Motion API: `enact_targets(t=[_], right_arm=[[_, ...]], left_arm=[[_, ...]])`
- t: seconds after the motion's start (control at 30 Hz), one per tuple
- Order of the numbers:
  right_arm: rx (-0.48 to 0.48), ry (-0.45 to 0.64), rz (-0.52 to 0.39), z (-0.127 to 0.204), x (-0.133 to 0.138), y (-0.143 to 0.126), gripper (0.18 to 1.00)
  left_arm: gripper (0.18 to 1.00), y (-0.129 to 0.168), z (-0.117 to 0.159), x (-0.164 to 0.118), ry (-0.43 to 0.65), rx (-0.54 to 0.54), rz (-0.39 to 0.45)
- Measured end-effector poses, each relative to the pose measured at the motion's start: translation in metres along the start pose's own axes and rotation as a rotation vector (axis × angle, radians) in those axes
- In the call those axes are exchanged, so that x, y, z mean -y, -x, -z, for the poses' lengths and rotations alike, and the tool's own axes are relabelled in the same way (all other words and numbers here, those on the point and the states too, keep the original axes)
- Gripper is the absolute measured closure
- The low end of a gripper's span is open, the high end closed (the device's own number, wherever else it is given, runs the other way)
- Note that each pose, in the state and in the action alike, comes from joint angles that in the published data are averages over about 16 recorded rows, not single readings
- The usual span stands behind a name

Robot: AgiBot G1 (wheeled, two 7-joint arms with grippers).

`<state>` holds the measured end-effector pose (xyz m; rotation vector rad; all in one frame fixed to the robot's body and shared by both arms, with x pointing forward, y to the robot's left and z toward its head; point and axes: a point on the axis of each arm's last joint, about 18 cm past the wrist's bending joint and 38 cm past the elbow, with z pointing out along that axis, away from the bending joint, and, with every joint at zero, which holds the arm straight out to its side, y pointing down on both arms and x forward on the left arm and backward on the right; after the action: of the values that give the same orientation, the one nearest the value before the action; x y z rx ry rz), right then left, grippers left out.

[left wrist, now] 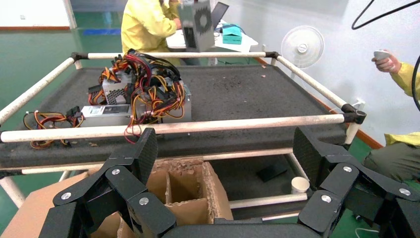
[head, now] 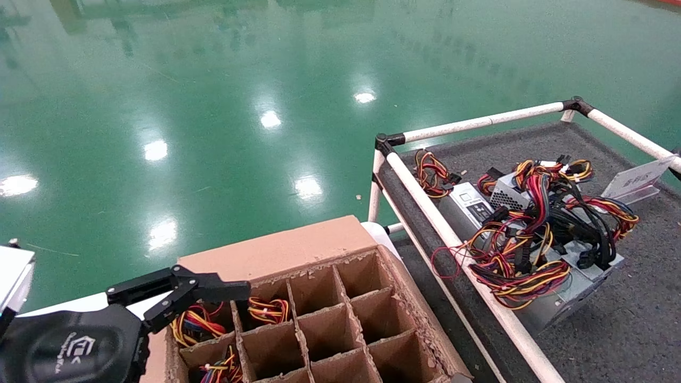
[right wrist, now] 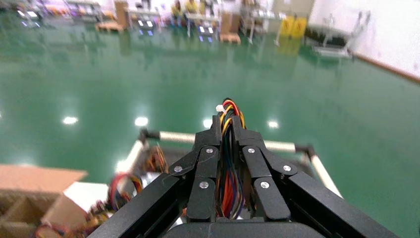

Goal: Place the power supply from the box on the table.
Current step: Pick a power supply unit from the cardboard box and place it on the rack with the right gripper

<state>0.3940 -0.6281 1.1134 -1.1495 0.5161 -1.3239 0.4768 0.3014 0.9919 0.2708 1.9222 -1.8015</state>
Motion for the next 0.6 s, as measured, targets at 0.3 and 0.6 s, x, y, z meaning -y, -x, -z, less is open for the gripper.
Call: enact_targets(t=[0.3, 0.6], right_arm=[[-0.033, 0.12, -0.037, -0.015, -0.056, -0.005, 0.966], [-0.047, 0.175, -0.037, -0.046, -0.094, -0.003, 0.966]], left_arm=[[0.184, 0.0, 0.0, 0.0, 0.0, 0.0, 0.0], [0.184, 0.0, 0.0, 0.0, 0.0, 0.0, 0.0]])
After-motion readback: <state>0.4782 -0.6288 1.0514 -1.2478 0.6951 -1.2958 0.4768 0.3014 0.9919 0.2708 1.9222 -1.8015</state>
